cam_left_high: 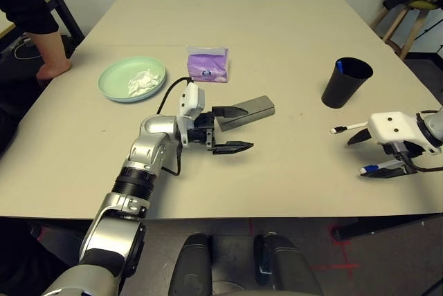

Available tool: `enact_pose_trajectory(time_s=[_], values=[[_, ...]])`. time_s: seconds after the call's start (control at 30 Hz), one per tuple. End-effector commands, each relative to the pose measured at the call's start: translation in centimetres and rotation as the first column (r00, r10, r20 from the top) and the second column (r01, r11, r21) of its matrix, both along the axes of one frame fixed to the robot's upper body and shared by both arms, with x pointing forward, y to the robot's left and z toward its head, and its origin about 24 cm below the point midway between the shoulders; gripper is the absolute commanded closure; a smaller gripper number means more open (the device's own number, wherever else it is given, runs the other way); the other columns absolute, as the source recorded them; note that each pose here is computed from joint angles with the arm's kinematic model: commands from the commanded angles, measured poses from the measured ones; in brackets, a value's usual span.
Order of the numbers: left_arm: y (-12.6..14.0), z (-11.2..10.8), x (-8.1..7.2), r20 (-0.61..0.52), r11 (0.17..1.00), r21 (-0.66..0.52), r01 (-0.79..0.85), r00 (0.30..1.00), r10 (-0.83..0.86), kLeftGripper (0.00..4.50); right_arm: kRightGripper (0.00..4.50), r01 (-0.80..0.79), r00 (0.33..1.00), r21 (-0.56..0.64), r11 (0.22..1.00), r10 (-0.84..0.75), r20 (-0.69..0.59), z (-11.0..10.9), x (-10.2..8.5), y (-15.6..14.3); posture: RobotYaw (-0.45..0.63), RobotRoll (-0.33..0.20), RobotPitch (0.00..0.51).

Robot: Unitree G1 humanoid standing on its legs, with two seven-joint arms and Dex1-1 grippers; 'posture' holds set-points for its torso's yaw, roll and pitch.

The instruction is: Organize and tidy the items on the table.

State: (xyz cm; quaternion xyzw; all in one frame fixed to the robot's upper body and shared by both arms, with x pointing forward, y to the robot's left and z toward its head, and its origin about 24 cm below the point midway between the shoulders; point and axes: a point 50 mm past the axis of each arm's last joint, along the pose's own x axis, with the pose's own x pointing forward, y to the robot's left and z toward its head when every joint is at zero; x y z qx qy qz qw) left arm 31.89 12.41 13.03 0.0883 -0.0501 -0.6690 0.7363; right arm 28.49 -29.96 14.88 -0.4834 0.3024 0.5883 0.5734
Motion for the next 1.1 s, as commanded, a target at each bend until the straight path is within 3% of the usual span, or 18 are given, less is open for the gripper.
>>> enact_pose_trajectory(time_s=[0.03,0.4,0.87,0.97,1.1], values=[[-0.1,0.1,0.2,0.018,1.0,0.011,-0.005,1.0,0.005,0.02,0.0,-0.025,1.0,-0.086,0.996,0.025,0.001,0.2,0.1,-0.4,0.14,0.0,0.085],[0.0,0.3,0.2,0.032,1.0,0.009,-0.021,0.999,0.021,0.02,0.0,-0.135,0.989,-0.218,0.967,0.144,0.027,-0.1,0.7,0.0,0.14,0.0,0.085],[0.1,0.5,0.3,0.041,0.999,0.014,-0.032,0.999,0.031,0.02,0.0,-0.198,0.978,-0.248,0.948,0.207,0.009,-1.5,1.2,0.8,0.16,0.0,0.084],[0.2,0.4,0.2,0.038,0.999,0.012,-0.03,0.999,0.029,0.0,0.61,-0.194,0.98,-0.223,0.955,0.199,-0.001,-1.7,1.2,1.0,0.16,0.0,0.084],[0.3,0.5,0.2,0.037,1.0,0.011,-0.03,0.999,0.029,0.0,2.0,-0.177,0.984,-0.205,0.963,0.175,-0.03,-1.7,1.1,0.9,0.16,0.0,0.084]])
